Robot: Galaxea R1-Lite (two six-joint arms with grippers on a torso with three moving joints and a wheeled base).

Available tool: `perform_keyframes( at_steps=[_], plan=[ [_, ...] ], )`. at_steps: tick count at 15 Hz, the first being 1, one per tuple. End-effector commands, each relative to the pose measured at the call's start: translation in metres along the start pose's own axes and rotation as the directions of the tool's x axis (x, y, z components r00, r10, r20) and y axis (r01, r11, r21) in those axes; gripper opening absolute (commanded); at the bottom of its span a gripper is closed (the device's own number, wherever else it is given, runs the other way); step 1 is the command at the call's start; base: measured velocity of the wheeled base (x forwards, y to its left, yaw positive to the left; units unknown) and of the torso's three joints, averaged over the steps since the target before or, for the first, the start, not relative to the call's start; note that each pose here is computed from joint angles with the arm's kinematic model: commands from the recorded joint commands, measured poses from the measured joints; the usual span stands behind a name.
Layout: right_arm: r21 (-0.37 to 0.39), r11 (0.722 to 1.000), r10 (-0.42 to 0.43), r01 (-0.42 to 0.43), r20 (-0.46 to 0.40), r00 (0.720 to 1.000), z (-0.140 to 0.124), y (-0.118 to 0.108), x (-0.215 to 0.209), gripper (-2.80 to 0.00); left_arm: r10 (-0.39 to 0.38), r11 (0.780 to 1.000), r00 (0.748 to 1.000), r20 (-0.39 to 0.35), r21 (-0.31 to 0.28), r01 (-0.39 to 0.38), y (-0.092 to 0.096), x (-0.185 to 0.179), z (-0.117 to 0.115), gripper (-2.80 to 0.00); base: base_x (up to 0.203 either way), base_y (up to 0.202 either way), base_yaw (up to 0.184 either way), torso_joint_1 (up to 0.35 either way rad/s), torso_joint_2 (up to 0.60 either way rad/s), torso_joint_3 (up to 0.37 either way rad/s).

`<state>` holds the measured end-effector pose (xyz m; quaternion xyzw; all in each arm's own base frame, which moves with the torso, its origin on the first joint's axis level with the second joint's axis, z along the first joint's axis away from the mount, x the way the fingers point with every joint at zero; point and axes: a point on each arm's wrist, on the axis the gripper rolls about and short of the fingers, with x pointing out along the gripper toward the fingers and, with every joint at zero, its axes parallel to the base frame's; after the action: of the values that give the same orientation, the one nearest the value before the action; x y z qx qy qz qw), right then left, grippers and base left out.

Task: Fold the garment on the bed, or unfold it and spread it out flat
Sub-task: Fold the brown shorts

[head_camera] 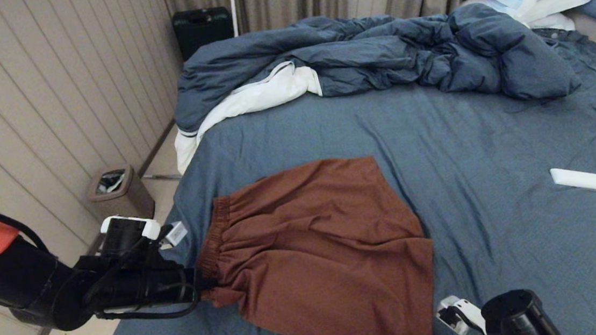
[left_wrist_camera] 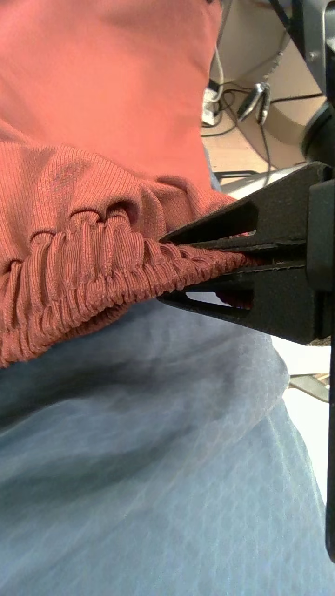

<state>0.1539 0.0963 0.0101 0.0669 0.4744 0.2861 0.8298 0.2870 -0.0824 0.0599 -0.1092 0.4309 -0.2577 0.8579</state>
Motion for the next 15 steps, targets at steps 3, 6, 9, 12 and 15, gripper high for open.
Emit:
perform_keyframes(
  at_steps=[3,6,9,12,15],
  plan=[
    [0.039,0.999,0.023,-0.024,0.027,0.999,0.007,-0.008,-0.002,-2.8,-0.006,1.0,0.999,0.048,0.011,0.006,-0.005,-0.009,0.019,-2.8,0.0,0.0,0.0,0.0,0.0,0.0],
    [0.082,0.997,0.016,-0.017,0.019,1.0,0.009,-0.016,-0.003,-2.8,-0.003,1.0,1.0,0.019,0.004,0.003,-0.013,-0.024,0.024,-2.8,0.0,0.0,0.0,0.0,0.0,0.0],
    [0.13,0.991,-0.002,0.012,-0.078,0.997,0.014,-0.012,-0.011,-2.8,0.002,1.0,1.0,-0.002,0.004,-0.002,-0.014,-0.027,0.023,-2.8,0.0,0.0,0.0,0.0,0.0,0.0],
    [0.148,0.989,0.017,0.0,-0.112,0.994,0.029,-0.002,-0.029,-2.8,0.006,1.0,1.0,-0.019,-0.004,-0.007,-0.015,-0.029,0.021,-2.8,0.0,0.0,0.0,0.0,0.0,0.0],
    [0.179,0.984,0.058,-0.024,-0.183,0.981,0.038,0.013,-0.068,-2.8,0.012,1.0,0.999,-0.053,0.007,-0.012,-0.015,-0.033,0.013,-2.8,0.0,0.0,0.0,0.0,0.0,0.0]
  ],
)
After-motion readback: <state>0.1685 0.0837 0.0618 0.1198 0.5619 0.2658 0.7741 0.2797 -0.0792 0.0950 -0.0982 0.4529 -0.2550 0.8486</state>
